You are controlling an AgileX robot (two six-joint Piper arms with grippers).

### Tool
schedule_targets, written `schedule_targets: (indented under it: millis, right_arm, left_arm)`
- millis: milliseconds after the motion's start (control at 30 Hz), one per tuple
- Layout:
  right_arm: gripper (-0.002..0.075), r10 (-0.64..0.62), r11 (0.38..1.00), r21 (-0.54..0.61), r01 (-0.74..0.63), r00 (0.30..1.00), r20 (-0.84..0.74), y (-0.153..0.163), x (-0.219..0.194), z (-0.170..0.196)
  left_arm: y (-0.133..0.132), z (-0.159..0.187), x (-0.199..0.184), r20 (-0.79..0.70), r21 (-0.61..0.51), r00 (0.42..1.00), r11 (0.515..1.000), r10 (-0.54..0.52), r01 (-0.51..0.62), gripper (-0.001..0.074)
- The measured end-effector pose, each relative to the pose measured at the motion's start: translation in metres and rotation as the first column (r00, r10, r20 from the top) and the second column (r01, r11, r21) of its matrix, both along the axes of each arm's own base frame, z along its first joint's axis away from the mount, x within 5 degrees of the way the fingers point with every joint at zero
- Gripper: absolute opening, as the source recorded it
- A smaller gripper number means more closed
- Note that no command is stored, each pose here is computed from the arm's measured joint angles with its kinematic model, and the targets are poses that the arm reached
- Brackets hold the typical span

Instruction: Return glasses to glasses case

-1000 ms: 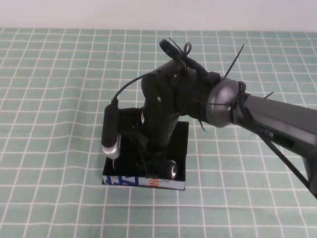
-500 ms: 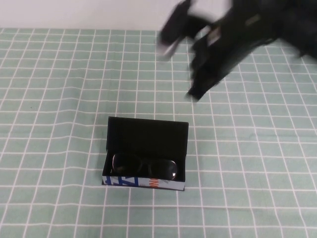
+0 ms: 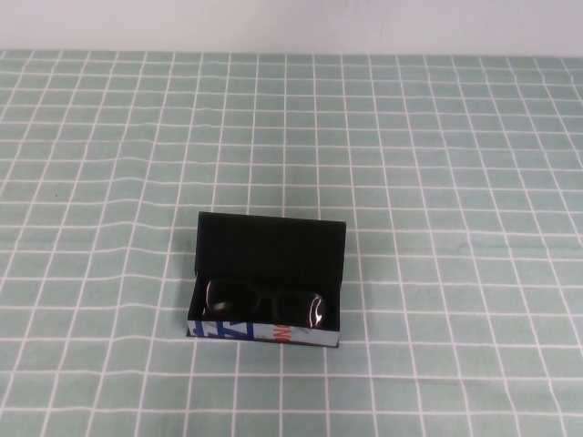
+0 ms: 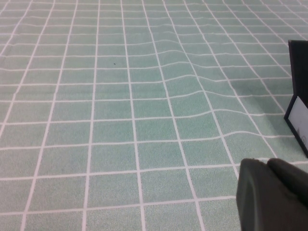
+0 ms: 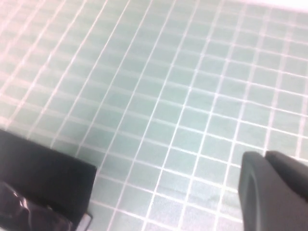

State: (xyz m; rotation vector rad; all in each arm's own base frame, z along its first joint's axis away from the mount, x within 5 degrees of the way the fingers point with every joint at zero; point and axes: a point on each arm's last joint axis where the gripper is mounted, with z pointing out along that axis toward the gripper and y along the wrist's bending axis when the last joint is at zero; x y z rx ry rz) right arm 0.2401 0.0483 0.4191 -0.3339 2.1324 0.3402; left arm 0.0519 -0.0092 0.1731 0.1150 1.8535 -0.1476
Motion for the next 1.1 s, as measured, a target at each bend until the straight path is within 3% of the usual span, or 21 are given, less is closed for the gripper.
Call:
schedule_targets:
  millis: [167, 400, 700, 1100]
  right_arm:
    - [-0.0011, -0.089, 0.994, 0.076, 0.076, 0.978, 0.189, -0.012, -0.072, -0.008]
    - [-0.0011, -0.197, 0.977, 0.164, 0.132, 0.851, 0.486, -0.026, -0.158, -0.029]
    - [-0.0011, -0.222, 0.973, 0.188, 0.134, 0.766, 0.604, -0.032, -0.198, -0.043]
    - [-0.0011, -0.224, 0.973, 0.187, 0.136, 0.753, 0.618, -0.032, -0.2, -0.042]
  left_arm:
    - [0.0, 0.0, 0.0, 0.0, 0.0, 1.0, 1.0, 0.0, 0.0, -0.0004]
    - [0.0, 0.0, 0.0, 0.0, 0.0, 1.0, 1.0, 0.0, 0.0, -0.0004]
    - [0.0, 0.0, 0.0, 0.0, 0.0, 1.0, 1.0, 0.0, 0.0, -0.0004]
    - [0.0, 0.0, 0.0, 0.0, 0.0, 1.0, 1.0, 0.0, 0.0, -0.0004]
